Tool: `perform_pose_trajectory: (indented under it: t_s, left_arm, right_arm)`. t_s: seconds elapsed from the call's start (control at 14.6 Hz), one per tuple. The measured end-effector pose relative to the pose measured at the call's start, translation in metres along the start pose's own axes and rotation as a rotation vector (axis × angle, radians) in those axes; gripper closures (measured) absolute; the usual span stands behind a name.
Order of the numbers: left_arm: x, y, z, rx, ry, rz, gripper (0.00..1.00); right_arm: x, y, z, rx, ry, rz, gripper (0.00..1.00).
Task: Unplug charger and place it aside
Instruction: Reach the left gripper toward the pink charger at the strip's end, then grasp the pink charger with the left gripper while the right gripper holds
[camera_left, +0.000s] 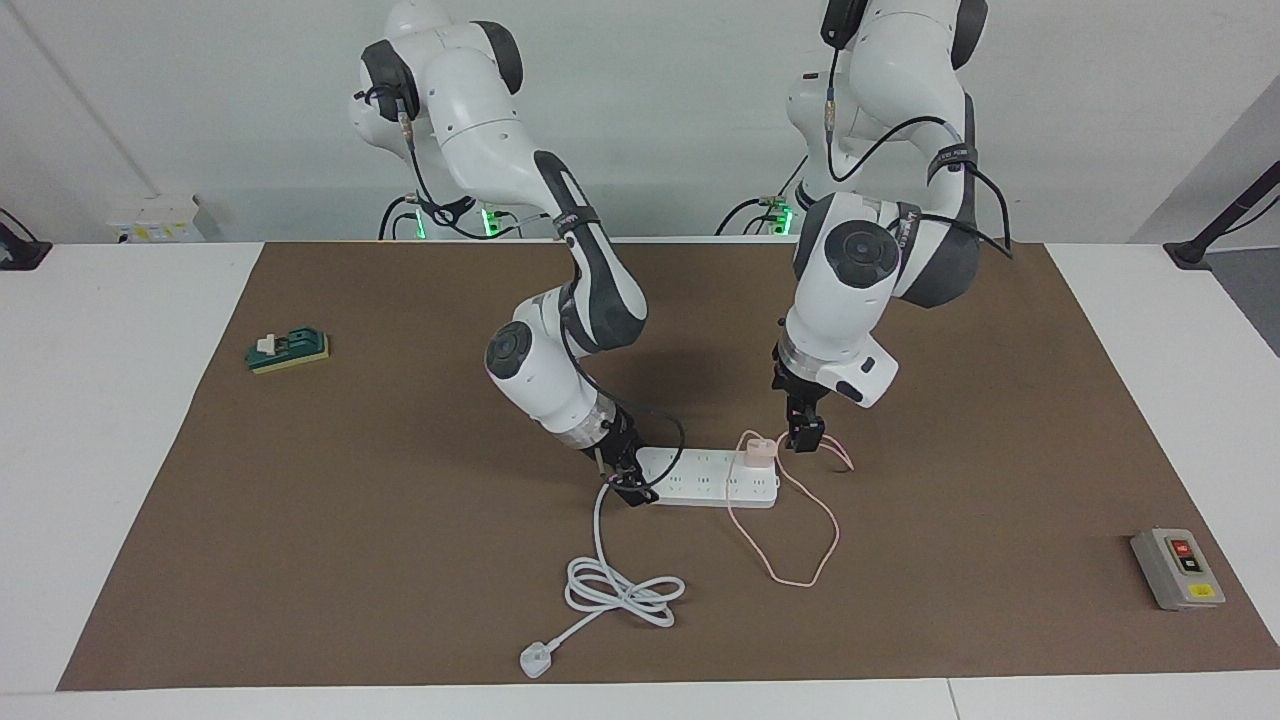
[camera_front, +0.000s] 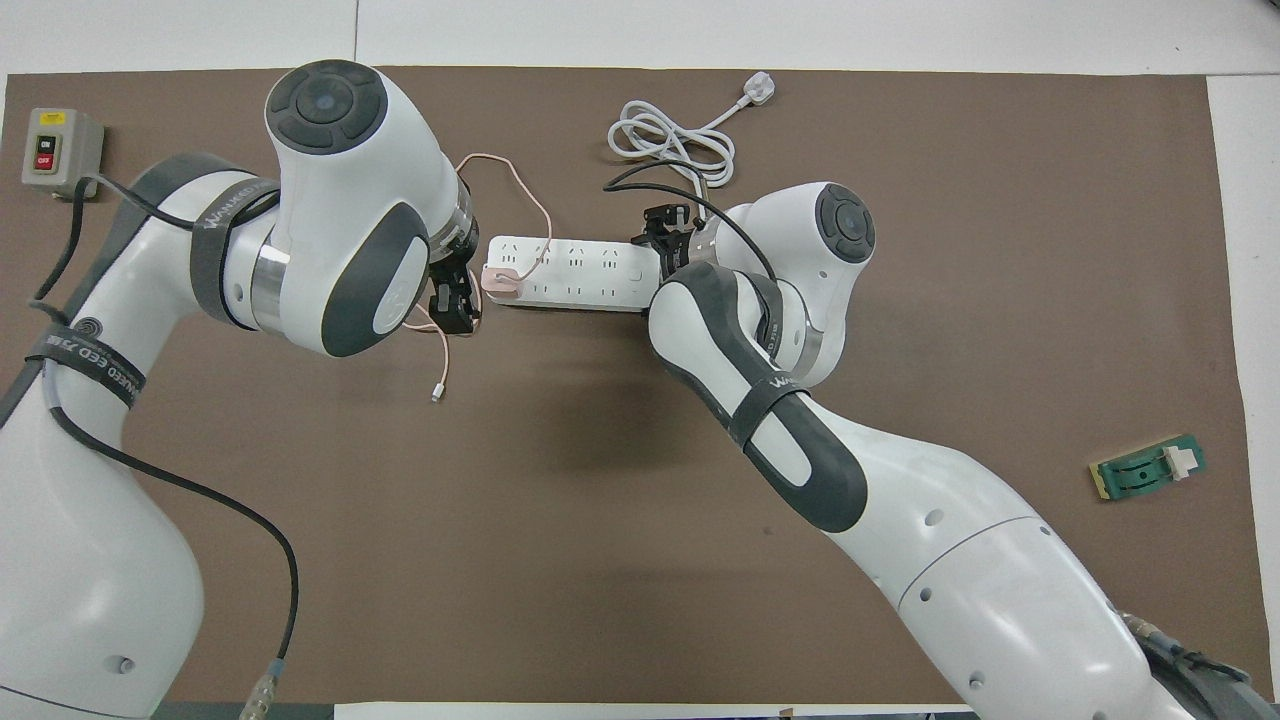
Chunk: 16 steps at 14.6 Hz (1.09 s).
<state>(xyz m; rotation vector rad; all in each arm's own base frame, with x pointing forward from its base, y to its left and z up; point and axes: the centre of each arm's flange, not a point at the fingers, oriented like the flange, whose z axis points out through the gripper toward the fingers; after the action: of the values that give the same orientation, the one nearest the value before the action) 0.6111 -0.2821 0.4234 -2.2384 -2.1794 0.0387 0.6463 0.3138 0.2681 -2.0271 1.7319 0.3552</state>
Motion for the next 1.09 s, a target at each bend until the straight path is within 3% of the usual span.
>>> perform_pose_trajectory:
  t_s: [0.34,0.55,1.09]
  left_arm:
    - [-0.014,0.005,0.031,0.002,-0.004,0.001,0.00]
    - [-0.017,0.014,0.041,-0.044,-0.012,0.007,0.00]
    - [-0.016,0.010,0.061,-0.043,0.040,0.038,0.00]
  right_arm:
    - [0.000,0.000,0.000,0.000,0.000,0.000,0.04]
    - [0.000,0.000,0.000,0.000,0.000,0.000,0.04]
    - [0.000,0.000,0.000,0.000,0.000,0.000,0.04]
